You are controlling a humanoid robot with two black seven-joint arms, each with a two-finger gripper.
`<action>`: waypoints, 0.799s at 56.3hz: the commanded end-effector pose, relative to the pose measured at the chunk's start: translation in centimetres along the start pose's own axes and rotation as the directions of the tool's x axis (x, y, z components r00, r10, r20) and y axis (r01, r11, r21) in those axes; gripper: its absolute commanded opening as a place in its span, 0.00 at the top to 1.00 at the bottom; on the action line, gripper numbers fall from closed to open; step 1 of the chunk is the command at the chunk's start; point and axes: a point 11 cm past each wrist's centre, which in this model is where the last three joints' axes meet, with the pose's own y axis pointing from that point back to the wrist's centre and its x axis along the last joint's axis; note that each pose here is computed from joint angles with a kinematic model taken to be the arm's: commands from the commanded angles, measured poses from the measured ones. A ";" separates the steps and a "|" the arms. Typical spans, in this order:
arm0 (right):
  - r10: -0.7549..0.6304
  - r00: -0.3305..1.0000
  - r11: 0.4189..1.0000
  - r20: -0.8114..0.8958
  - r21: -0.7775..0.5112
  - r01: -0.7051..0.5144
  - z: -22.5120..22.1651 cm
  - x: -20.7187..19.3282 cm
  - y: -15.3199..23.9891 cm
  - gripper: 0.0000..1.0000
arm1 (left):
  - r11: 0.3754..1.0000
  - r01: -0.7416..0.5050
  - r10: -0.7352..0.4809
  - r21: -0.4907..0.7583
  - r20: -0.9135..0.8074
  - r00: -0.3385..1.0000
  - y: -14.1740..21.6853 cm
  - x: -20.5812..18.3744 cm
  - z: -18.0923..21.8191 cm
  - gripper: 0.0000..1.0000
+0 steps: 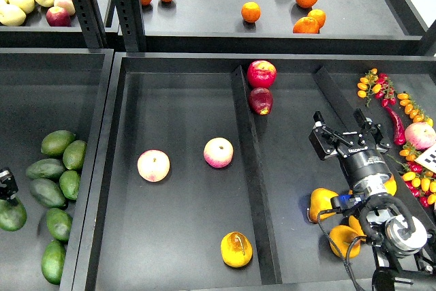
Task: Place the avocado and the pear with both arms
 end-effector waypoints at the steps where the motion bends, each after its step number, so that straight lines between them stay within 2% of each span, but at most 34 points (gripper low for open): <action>1: 0.001 1.000 1.000 -0.001 -0.001 -0.001 0.0 0.0 0.0 0.00 | 0.999 0.033 -0.033 0.001 -0.021 0.999 -1.2 -1.1 -0.8 0.68; 8: 0.008 1.000 1.000 0.000 0.001 -0.008 0.0 0.3 0.1 0.00 | 0.998 0.055 -0.055 -0.004 -0.036 0.998 -2.0 -1.9 -1.1 0.67; 20: 0.021 1.000 1.000 0.001 -0.004 -0.021 0.1 0.7 0.1 0.00 | 0.997 0.078 -0.079 -0.013 -0.034 0.996 -2.8 -2.8 -0.8 0.61; 31: 0.025 1.000 1.000 0.001 -0.006 -0.025 0.2 0.8 0.1 0.00 | 0.997 0.080 -0.080 -0.015 -0.031 0.996 -2.9 -2.9 -0.6 0.41; 43: 0.025 1.000 1.000 0.001 -0.008 -0.025 0.2 0.9 0.1 0.00 | 0.997 0.069 -0.070 -0.026 -0.024 0.997 -2.7 -2.6 -0.2 0.25; 44: 0.025 1.000 1.000 0.001 -0.008 -0.025 0.2 0.9 0.1 0.00 | 0.997 0.067 -0.067 -0.028 -0.021 0.998 -2.6 -2.6 -0.1 0.19; 45: 0.025 1.000 1.000 0.001 -0.008 -0.025 0.2 0.9 0.1 0.00 | 0.997 0.066 -0.067 -0.029 -0.022 0.998 -2.6 -2.5 -0.1 0.18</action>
